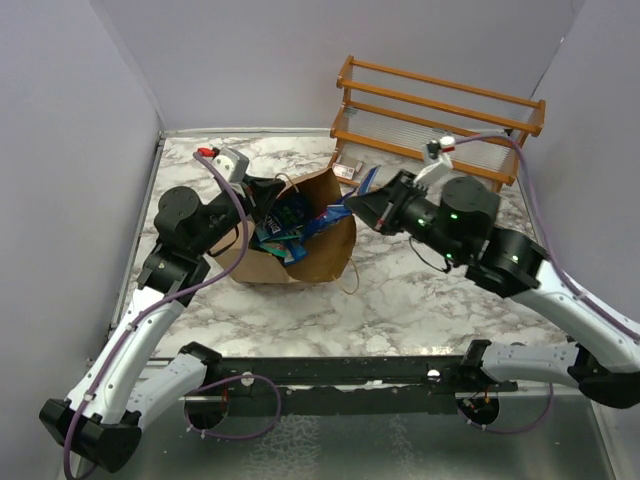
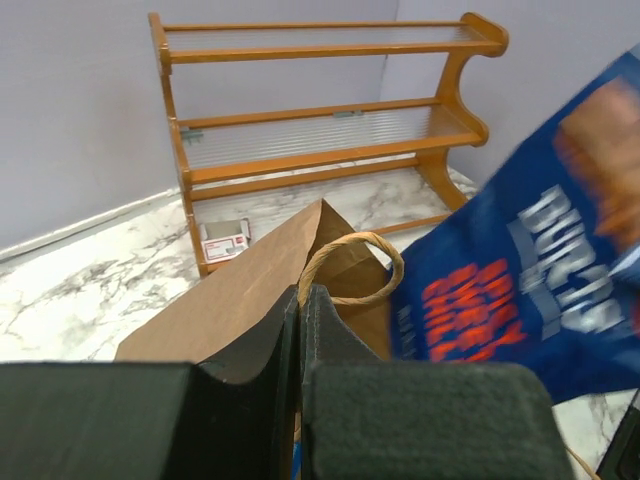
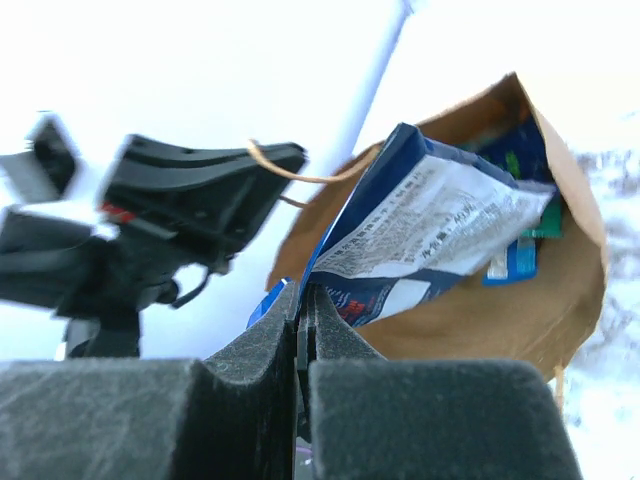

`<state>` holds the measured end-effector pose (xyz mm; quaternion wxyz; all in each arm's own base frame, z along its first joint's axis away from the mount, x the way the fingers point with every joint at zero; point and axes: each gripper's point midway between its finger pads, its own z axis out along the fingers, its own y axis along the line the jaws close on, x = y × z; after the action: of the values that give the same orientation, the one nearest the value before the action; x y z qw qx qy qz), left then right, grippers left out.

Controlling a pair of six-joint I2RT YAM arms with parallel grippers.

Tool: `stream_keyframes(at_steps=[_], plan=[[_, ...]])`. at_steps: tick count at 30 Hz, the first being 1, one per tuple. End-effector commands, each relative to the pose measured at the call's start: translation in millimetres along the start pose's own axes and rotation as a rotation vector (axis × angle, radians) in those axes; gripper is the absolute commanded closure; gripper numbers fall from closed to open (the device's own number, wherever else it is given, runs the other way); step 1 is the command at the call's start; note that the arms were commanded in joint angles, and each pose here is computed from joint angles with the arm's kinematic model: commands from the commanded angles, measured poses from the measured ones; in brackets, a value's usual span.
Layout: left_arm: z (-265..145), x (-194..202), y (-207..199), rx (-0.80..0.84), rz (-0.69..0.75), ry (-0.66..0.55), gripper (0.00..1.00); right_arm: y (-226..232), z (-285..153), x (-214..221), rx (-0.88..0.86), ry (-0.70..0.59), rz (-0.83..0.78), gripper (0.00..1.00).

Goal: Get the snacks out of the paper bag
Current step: Take out the snack from the paper bag, then place the snack at the center of the board.

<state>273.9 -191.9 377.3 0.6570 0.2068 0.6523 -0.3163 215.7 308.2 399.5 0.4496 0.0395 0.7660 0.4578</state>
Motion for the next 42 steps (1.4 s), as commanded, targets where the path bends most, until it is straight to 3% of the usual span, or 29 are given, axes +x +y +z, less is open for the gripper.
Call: stream_keyframes(at_steps=[1, 10, 15, 21, 26, 32, 37, 42], plan=[[-6.8, -11.5, 12.4, -0.085, 0.018, -0.055, 1.0, 37.0, -58.0, -57.3, -0.201, -0.203, -0.214, 0.99], [-8.1, -14.9, 12.9, -0.093, 0.014, -0.068, 1.0, -59.0, -117.7, -122.1, 0.287, -0.487, -0.419, 0.97], [-7.0, -15.7, 11.5, -0.085, 0.015, -0.06, 1.0, -101.1, -108.9, -114.4, 0.476, -0.495, -0.574, 0.99], [-6.4, -19.9, 11.0, -0.086, 0.005, -0.067, 1.0, -143.6, -67.3, -77.5, 0.636, -0.373, -0.652, 0.99], [-5.5, -21.5, 10.1, -0.083, -0.003, -0.067, 1.0, -184.7, -21.4, -56.2, 0.648, -0.206, -0.59, 0.99], [-6.0, -25.1, 9.3, -0.082, -0.003, -0.073, 1.0, -240.0, 45.4, -10.6, 0.53, 0.157, -0.433, 0.99], [-6.2, -24.9, 8.3, -0.078, -0.007, -0.072, 1.0, -232.5, 86.5, 17.6, 0.308, 0.339, -0.371, 0.99], [-7.4, -25.5, 8.7, -0.082, -0.006, -0.076, 1.0, -209.0, 100.0, 16.3, 0.079, 0.418, -0.309, 0.99]])
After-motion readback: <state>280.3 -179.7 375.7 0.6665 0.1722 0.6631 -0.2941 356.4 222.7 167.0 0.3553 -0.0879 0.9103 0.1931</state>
